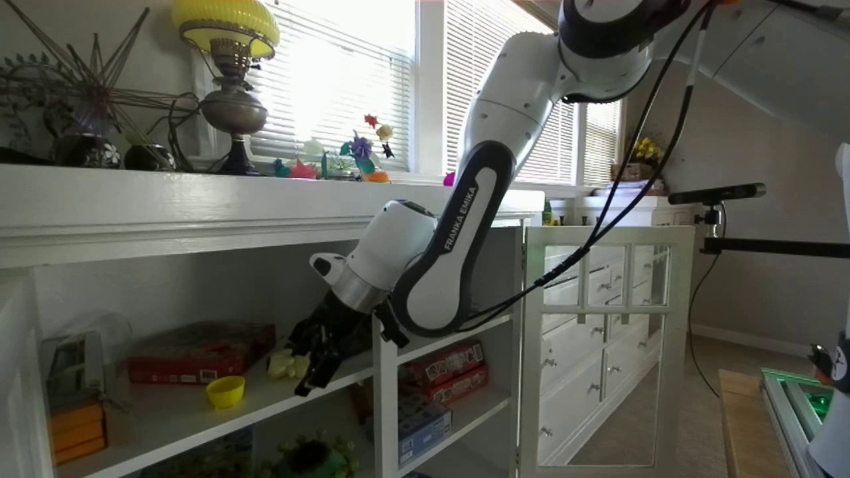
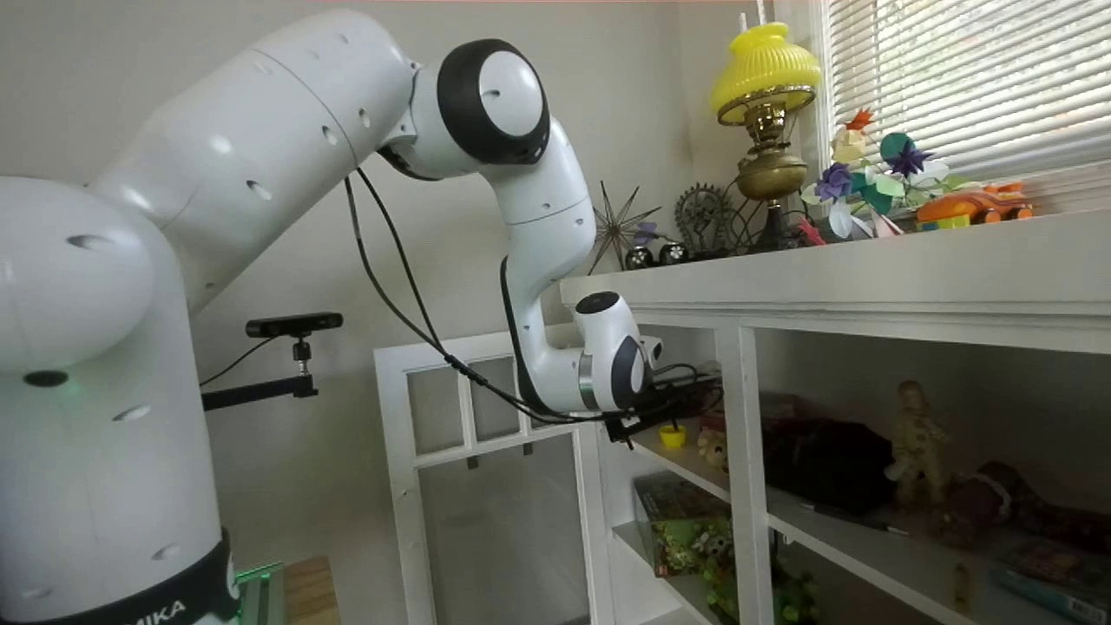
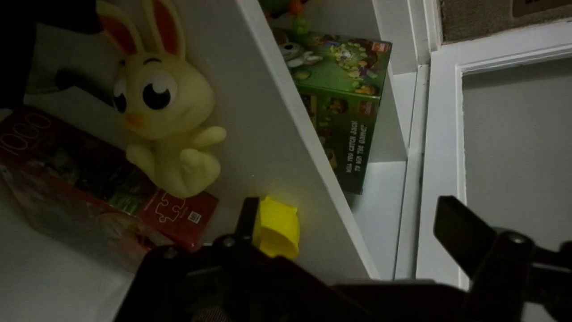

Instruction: Remove the yellow bowl from the cabinet

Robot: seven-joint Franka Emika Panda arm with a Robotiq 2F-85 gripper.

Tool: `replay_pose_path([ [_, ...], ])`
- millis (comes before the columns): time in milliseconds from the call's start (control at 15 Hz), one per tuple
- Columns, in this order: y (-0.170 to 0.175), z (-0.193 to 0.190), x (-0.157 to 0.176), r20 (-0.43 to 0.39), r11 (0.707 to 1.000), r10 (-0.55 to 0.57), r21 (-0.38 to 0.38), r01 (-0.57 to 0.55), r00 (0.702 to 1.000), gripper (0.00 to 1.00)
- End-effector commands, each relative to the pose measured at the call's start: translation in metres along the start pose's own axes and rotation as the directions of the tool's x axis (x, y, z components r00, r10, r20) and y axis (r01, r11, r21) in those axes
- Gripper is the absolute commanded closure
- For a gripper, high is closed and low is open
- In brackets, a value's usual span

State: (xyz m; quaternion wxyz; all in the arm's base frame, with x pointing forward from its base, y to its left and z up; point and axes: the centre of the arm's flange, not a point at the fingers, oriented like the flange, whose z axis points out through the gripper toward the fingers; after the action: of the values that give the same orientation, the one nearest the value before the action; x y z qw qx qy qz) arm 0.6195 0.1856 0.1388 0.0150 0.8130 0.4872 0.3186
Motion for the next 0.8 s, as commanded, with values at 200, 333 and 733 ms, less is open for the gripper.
replay_pose_path([
  [200,0.012,0.033,0.007,-0.037,0.998,-0.055,-0.033,0.054,0.998,0.00],
  [333,0.014,0.034,0.015,-0.056,0.998,-0.064,-0.031,0.063,0.996,0.00],
  [733,0.011,0.037,0.037,-0.103,0.995,-0.099,-0.031,0.097,0.990,0.00],
])
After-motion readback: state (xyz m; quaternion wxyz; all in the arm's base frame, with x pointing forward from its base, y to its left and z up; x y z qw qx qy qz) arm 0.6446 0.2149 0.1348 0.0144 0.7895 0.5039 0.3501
